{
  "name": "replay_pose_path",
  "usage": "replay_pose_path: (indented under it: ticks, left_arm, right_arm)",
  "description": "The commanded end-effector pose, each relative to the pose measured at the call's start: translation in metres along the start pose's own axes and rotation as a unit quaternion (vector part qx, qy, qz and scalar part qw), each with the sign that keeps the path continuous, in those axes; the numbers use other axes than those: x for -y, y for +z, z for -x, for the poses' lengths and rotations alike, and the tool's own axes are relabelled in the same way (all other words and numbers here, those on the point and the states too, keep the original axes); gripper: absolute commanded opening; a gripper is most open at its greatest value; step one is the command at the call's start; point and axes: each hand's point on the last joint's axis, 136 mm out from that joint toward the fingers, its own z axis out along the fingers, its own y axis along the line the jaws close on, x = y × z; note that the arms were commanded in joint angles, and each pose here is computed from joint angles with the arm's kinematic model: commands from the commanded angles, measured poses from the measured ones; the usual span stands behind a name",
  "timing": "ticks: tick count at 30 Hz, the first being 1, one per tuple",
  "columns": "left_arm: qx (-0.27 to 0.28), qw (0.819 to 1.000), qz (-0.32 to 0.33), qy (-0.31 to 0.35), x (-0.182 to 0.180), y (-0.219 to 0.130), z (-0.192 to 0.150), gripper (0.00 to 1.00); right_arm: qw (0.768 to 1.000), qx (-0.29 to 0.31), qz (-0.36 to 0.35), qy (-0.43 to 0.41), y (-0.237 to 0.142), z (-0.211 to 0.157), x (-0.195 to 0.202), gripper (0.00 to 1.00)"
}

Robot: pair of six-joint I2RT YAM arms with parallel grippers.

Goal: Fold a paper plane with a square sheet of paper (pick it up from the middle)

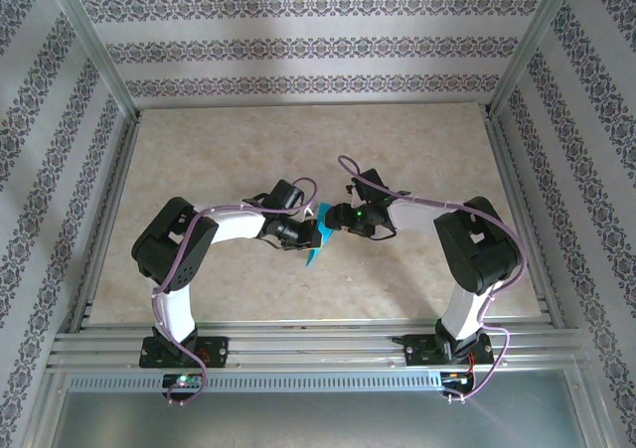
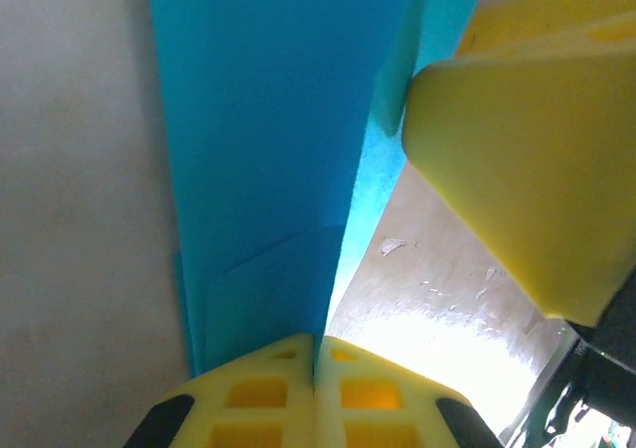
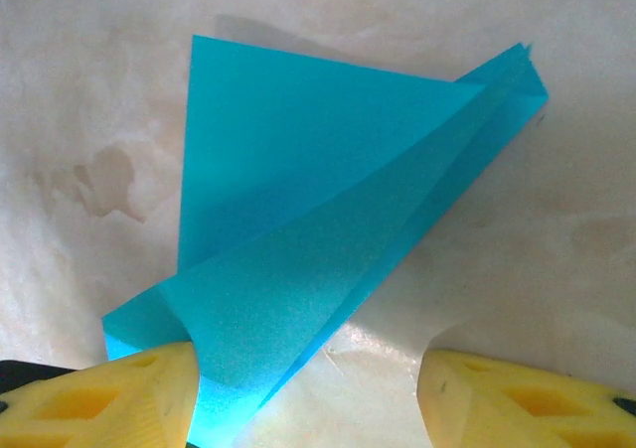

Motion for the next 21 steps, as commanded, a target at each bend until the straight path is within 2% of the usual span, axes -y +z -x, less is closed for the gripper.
replay_pose_path:
  ticks: [1,21]
  left_arm:
    - [-0.002,1.0,-0.003,-0.016,-0.008,0.003,0.0,0.03]
    - [0.025,0.999,-0.021,-0.011,0.004,-0.013,0.004,0.23]
  right_arm:
    - [0.997,-0.031,-0.066,0.013,0.027,-0.02,0.033,0.66]
    - [0.987,-0.063,-0.142,0.046,0.037,-0.033,0.059,0.67]
